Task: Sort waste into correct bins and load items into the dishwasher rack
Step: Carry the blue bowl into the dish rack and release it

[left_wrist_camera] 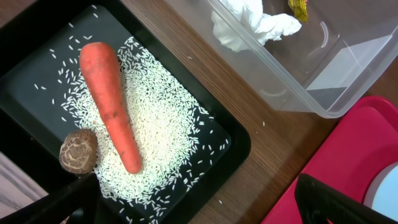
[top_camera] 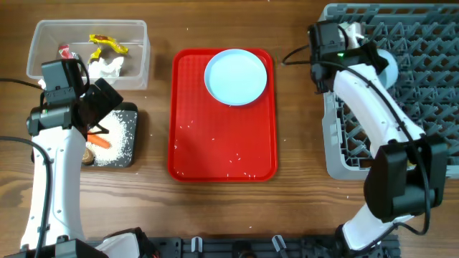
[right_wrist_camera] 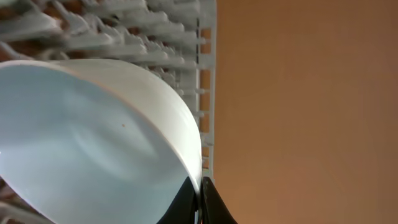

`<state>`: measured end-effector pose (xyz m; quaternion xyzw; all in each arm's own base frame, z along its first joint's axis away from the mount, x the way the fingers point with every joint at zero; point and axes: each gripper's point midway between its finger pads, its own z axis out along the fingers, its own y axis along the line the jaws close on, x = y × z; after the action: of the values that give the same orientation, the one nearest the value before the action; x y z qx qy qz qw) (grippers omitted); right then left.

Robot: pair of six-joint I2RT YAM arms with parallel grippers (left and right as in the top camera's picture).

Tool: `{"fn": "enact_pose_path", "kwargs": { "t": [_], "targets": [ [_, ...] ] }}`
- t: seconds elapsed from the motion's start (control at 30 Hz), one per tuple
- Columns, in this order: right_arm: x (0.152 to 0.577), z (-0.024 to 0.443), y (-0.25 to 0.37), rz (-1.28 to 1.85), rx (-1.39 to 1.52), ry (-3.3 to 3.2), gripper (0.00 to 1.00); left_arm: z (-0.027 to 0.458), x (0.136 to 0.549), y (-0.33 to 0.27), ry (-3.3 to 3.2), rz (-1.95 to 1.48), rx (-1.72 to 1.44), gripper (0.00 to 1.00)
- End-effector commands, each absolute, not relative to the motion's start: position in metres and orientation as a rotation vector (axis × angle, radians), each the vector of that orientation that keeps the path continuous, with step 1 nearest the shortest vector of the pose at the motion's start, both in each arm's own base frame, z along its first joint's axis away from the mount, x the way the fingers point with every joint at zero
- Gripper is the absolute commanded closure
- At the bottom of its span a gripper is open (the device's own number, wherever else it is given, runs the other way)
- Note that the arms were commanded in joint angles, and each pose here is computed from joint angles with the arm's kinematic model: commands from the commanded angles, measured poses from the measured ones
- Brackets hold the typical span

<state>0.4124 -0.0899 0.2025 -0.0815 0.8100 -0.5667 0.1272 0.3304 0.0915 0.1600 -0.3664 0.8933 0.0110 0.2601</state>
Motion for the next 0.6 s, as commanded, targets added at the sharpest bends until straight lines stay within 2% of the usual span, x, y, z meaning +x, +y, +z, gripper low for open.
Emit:
{"fn": "enact_pose_path", "kwargs": {
  "t": [0.0,0.17,0.37,0.4,0.5,0.53,0.57],
  "targets": [
    [0.411,0.195,-0.095,-1.673,-0.235,2.374,0.96,0.167,0.333,0.095,2.400,0.038,-0.982,0.00],
    [0.395,0.168,-0.091,-1.601,-0.348,2.508,0.96,0.167,0.333,0.095,2.400,0.037,-0.983,0.00],
    [0.389,0.165,-0.089,-1.604,-0.375,2.533,0.95,0.167,0.333,0.095,2.400,0.037,-0.983,0.00],
    [0.389,0.165,-0.089,-1.604,-0.378,2.535,0.92,0.167,0.333,0.095,2.400,0.038,-0.982,0.00],
    [0.390,0.165,-0.085,-1.603,-0.393,2.530,0.91,0.167,0.333,0.095,2.399,0.037,-0.982,0.00],
    [0.390,0.165,-0.085,-1.602,-0.395,2.529,0.87,0.167,0.333,0.095,2.400,0.037,-0.983,0.00],
    [0.390,0.165,-0.084,-1.601,-0.398,2.528,0.79,0.167,0.333,0.095,2.400,0.037,-0.981,0.00]
  ]
}}
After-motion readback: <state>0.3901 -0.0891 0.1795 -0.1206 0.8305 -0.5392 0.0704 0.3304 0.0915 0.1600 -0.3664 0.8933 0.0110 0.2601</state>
